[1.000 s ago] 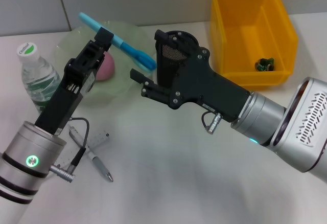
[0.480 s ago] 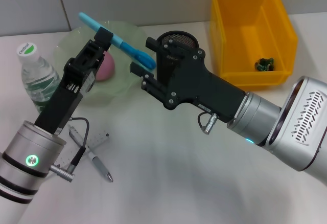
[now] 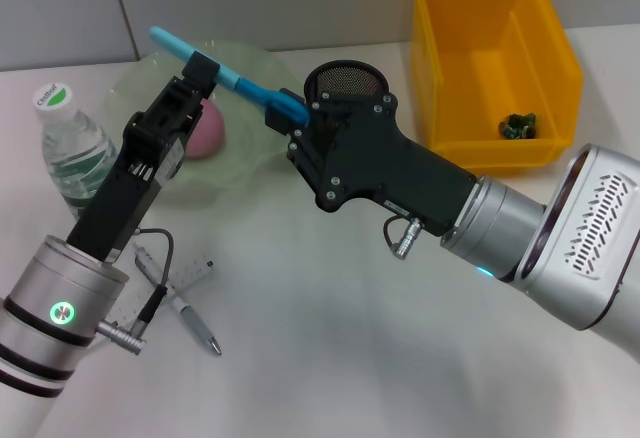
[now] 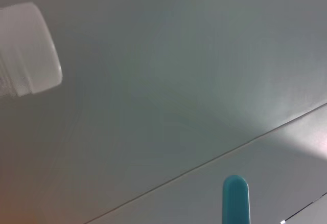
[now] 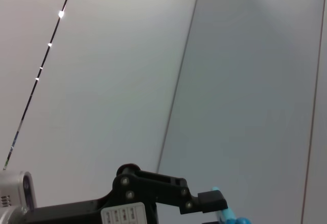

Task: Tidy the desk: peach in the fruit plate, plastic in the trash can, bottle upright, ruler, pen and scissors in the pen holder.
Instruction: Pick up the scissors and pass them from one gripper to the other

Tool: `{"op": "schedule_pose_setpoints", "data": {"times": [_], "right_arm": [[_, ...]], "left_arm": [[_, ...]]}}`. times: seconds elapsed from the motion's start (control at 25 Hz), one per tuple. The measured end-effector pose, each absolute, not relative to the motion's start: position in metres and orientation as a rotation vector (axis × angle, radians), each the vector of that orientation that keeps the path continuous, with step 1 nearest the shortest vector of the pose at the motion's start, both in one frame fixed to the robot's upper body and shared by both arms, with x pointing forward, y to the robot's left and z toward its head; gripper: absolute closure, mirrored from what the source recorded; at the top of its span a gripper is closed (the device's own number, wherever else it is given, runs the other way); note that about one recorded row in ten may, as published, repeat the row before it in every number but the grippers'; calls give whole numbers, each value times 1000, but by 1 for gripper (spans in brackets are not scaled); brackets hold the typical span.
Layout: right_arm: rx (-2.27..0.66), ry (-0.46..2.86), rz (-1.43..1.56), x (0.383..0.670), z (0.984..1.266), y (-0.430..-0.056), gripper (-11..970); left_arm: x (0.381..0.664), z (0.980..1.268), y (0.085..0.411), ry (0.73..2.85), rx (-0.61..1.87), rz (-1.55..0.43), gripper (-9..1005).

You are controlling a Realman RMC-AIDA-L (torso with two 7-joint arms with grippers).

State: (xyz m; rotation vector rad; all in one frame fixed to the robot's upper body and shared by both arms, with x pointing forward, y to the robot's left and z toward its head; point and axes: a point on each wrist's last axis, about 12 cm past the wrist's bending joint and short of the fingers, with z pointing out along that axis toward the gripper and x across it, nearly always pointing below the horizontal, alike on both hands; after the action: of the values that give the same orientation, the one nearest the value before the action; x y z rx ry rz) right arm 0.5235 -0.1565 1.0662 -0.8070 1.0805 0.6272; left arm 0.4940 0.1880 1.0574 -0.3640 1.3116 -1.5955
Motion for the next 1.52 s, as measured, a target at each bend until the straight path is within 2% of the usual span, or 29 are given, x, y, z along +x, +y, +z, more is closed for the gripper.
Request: {"op": "schedule_pose_setpoints", "data": {"times": [0.28,0.48,1.28,1.52], "right_arm": [[-814,1092,625,525,1065,-155,848],[-812,1088,627,524,1066,-155,874],[-799,1091,631,522,1064,-157,876],[-790,1091,632,521,1065,-158,876]], "left_arm": [[494,1057,189,1312,-375,-1599,690],[494,1056,190,1315,-370,-1596,686],[492,1056,193,1309,-358,-1583,671],[491,1056,194,1312,-321,-1586,325]]}}
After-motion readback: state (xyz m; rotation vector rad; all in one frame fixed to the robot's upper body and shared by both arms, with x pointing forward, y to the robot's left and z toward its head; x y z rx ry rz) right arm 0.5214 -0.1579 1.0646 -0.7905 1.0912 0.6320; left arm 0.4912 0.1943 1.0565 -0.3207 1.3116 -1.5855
